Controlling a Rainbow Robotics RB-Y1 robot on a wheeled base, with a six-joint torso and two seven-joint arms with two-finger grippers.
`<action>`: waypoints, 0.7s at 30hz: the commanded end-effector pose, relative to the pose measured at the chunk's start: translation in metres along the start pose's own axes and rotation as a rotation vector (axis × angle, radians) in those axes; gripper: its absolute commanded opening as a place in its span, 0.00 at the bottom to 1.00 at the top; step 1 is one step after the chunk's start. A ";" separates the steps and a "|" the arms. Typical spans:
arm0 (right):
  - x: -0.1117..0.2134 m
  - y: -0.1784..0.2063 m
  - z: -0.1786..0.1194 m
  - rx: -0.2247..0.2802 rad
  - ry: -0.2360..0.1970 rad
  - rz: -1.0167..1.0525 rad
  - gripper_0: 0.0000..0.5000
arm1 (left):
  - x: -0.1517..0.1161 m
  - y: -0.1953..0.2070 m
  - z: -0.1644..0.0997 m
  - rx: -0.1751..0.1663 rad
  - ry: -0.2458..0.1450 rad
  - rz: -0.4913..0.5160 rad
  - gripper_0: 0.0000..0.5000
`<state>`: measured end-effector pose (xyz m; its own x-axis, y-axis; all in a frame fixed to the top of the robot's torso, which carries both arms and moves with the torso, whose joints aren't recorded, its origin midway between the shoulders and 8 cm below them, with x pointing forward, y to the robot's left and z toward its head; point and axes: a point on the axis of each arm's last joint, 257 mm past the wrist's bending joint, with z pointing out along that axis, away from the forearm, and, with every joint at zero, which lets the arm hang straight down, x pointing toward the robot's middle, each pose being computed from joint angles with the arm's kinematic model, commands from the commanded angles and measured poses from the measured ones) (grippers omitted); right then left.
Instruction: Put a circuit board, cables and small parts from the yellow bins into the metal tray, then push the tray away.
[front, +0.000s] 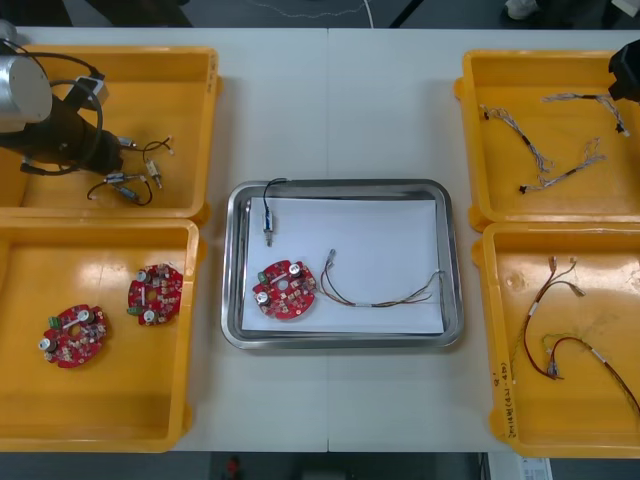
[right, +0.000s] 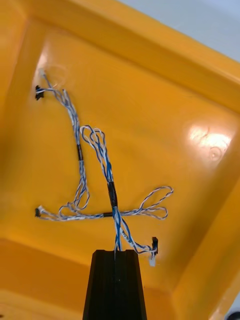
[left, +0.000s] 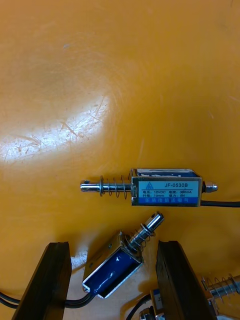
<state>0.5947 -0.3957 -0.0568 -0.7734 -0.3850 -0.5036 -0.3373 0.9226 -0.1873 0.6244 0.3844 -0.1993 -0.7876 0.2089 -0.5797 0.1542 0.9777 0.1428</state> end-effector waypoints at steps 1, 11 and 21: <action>-0.012 0.003 -0.036 0.036 0.001 -0.023 0.00 | 0.006 -0.006 0.003 0.009 0.012 0.039 1.00; -0.020 0.024 -0.078 0.050 -0.013 -0.066 0.00 | 0.016 -0.004 0.011 0.007 0.011 0.031 1.00; -0.047 0.063 -0.092 0.025 -0.116 -0.164 0.00 | 0.017 -0.003 0.012 0.005 0.005 0.033 0.00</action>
<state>0.5607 -0.3490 0.0196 -0.6855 -0.4958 -0.5331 -0.4175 0.8676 -0.2700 0.6237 0.3868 -0.2050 -0.7848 0.2043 -0.5851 0.1496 0.9786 0.1410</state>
